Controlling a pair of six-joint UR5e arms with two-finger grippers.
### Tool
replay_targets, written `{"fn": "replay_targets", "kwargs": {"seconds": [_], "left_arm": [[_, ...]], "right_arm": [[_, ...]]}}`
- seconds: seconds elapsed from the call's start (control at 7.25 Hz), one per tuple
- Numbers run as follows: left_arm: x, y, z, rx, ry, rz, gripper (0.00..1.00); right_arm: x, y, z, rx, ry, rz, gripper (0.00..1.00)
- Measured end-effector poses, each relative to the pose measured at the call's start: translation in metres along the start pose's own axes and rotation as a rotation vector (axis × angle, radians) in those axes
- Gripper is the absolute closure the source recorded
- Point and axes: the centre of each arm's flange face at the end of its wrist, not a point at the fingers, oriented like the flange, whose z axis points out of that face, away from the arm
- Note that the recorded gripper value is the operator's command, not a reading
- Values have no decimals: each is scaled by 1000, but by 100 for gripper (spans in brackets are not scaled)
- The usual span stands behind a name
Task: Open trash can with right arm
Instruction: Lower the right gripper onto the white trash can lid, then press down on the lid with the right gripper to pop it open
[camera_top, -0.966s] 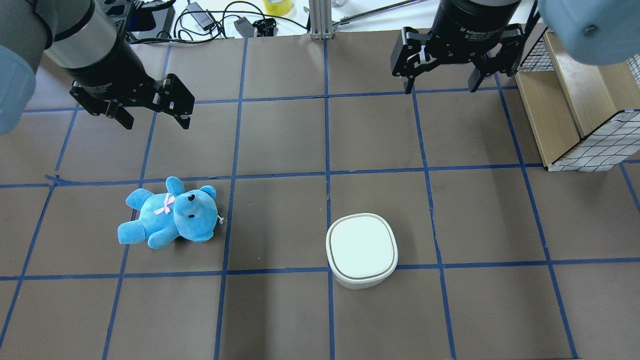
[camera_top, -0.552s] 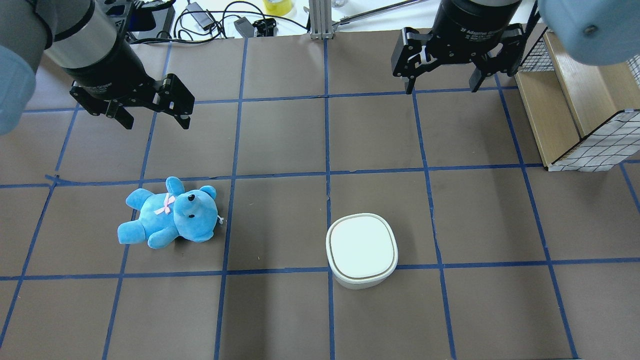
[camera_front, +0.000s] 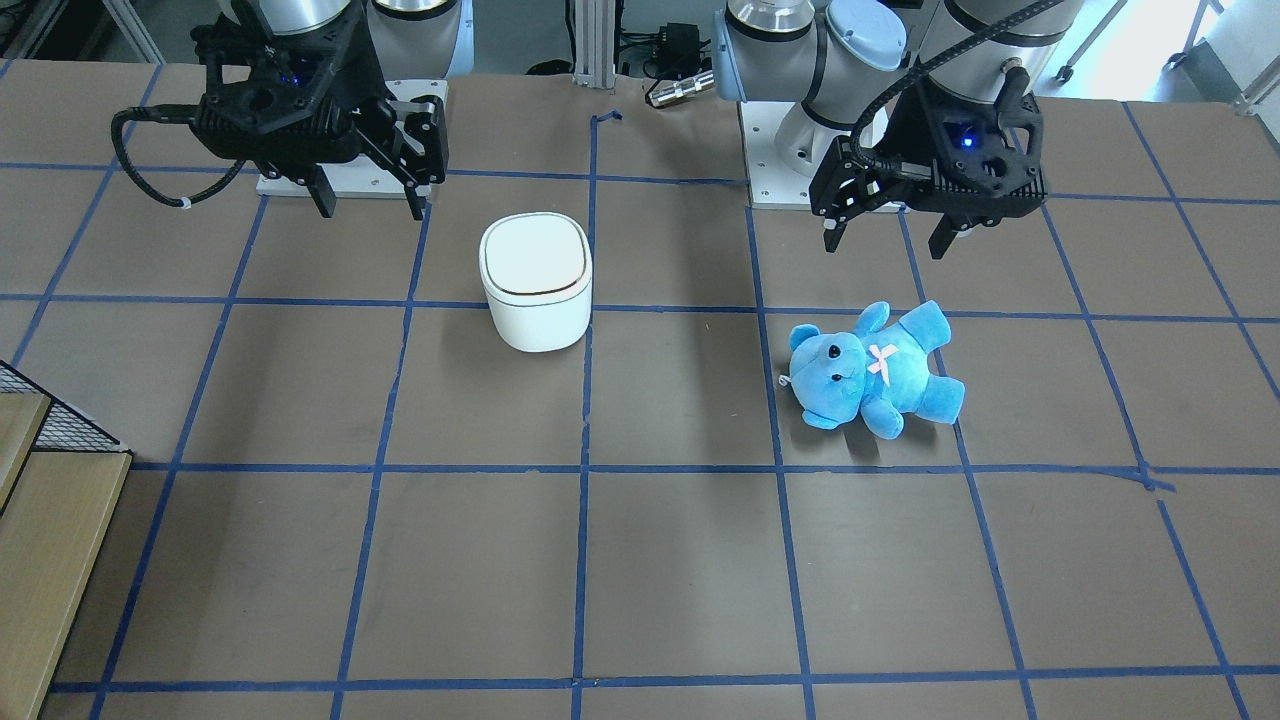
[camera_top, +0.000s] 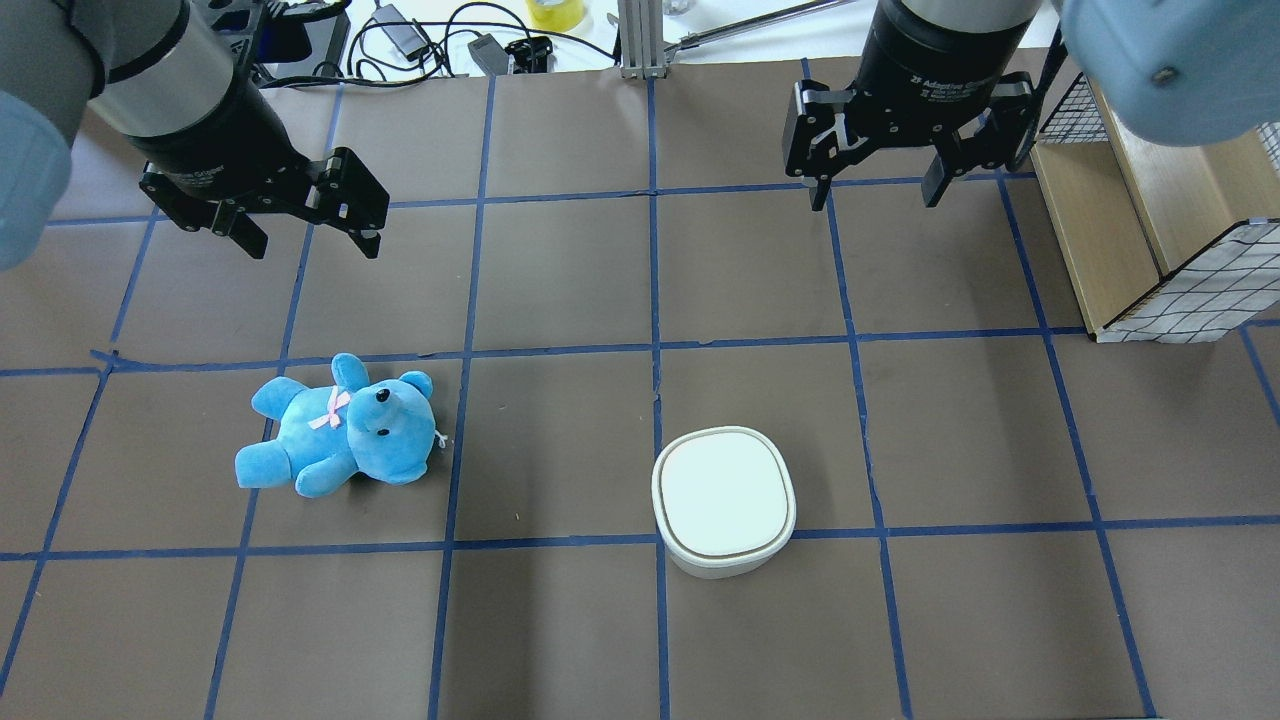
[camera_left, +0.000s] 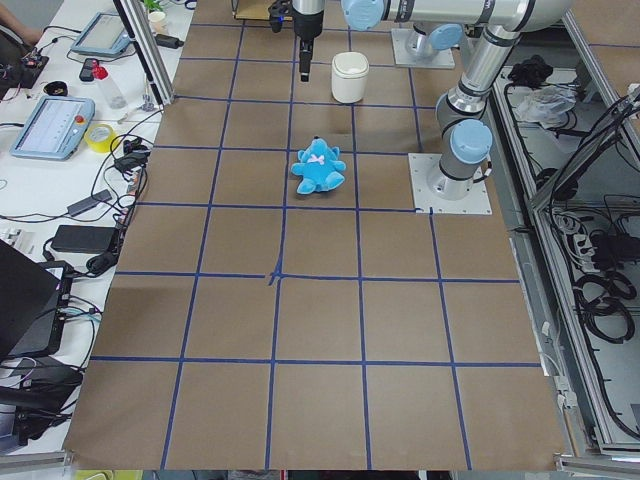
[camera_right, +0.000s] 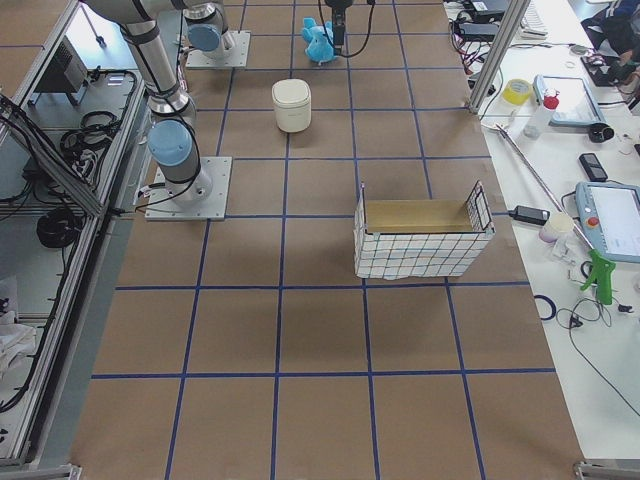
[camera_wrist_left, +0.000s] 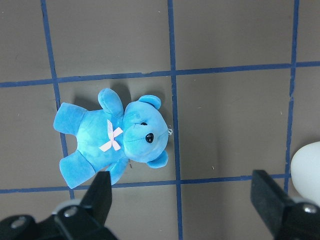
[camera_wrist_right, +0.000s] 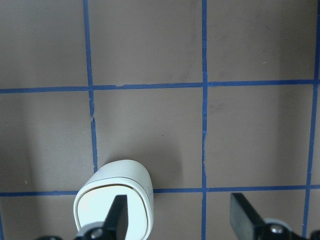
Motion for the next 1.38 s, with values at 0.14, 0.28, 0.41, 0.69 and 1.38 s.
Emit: {"fn": "replay_targets", "kwargs": {"seconds": [0.14,0.28,0.41,0.69,1.38], "left_arm": [[0,0,0,0,0,0,0],[0,0,0,0,0,0,0],[0,0,0,0,0,0,0],[0,0,0,0,0,0,0],[0,0,0,0,0,0,0]], "right_arm": [[-12,6,6,-27,-18,10,88],[-29,17,19,-60,-23,20,97],[-47,32,41,-105,-15,27,100],[-78,65,101,-169,13,49,100],[-96,112,207,-204,53,14,100]]}}
